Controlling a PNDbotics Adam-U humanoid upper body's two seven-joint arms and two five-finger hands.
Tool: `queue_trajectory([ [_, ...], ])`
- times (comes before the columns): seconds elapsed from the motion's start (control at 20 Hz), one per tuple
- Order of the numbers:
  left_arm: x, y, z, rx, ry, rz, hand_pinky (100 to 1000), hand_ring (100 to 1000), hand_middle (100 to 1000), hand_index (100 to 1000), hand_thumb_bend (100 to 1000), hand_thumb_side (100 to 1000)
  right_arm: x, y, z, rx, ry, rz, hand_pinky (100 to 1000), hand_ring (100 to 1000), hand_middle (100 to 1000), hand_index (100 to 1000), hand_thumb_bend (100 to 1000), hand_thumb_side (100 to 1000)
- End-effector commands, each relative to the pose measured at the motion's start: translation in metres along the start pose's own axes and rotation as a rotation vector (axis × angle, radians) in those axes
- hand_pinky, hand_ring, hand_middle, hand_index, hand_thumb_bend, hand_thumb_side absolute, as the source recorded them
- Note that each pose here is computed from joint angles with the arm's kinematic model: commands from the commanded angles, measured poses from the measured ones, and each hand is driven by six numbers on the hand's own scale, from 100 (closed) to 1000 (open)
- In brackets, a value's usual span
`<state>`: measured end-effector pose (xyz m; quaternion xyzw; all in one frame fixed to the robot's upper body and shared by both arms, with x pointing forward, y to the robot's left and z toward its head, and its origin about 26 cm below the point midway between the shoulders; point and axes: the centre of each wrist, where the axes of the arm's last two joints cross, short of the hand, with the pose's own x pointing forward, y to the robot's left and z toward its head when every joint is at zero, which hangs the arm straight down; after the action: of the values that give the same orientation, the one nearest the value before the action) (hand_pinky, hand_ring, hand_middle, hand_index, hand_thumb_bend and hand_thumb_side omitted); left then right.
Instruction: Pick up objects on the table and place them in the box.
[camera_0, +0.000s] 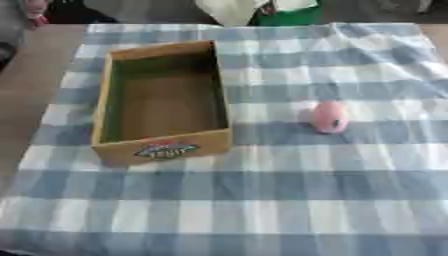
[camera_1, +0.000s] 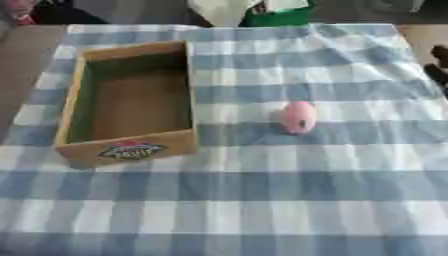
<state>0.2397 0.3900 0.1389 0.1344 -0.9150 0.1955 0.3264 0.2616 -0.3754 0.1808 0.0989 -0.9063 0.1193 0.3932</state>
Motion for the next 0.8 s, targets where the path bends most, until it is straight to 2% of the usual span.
queue_trajectory([
  [0.05, 0.007, 0.0, -0.007, -0.02, -0.028, -0.015, 509, 397, 579, 822, 167, 575, 0.014, -0.003, -0.012, 0.039, -0.025, 0.067, 974, 974, 699, 890, 100, 1000],
  [0.25, 0.007, 0.0, -0.006, -0.023, -0.024, -0.013, 510, 395, 579, 823, 169, 574, 0.018, -0.004, -0.02, 0.062, -0.044, 0.09, 975, 978, 708, 893, 100, 1000],
  [0.4, 0.007, 0.001, -0.005, -0.024, -0.022, -0.016, 510, 395, 579, 823, 170, 573, 0.025, -0.007, -0.03, 0.078, -0.068, 0.137, 974, 983, 723, 902, 100, 1000],
  [0.55, 0.007, 0.002, -0.005, -0.025, -0.019, -0.019, 510, 395, 579, 823, 171, 573, 0.036, -0.012, -0.045, 0.123, -0.104, 0.236, 963, 996, 757, 922, 212, 1000],
  [0.75, 0.007, 0.003, -0.004, -0.025, -0.016, -0.028, 510, 395, 579, 823, 170, 572, 0.05, -0.022, -0.065, 0.239, -0.116, 0.426, 949, 1000, 796, 946, 424, 1000],
  [0.8, 0.008, 0.004, -0.004, -0.025, -0.016, -0.03, 510, 395, 579, 823, 170, 572, 0.051, -0.025, -0.069, 0.27, -0.111, 0.477, 947, 1000, 801, 948, 452, 1000],
])
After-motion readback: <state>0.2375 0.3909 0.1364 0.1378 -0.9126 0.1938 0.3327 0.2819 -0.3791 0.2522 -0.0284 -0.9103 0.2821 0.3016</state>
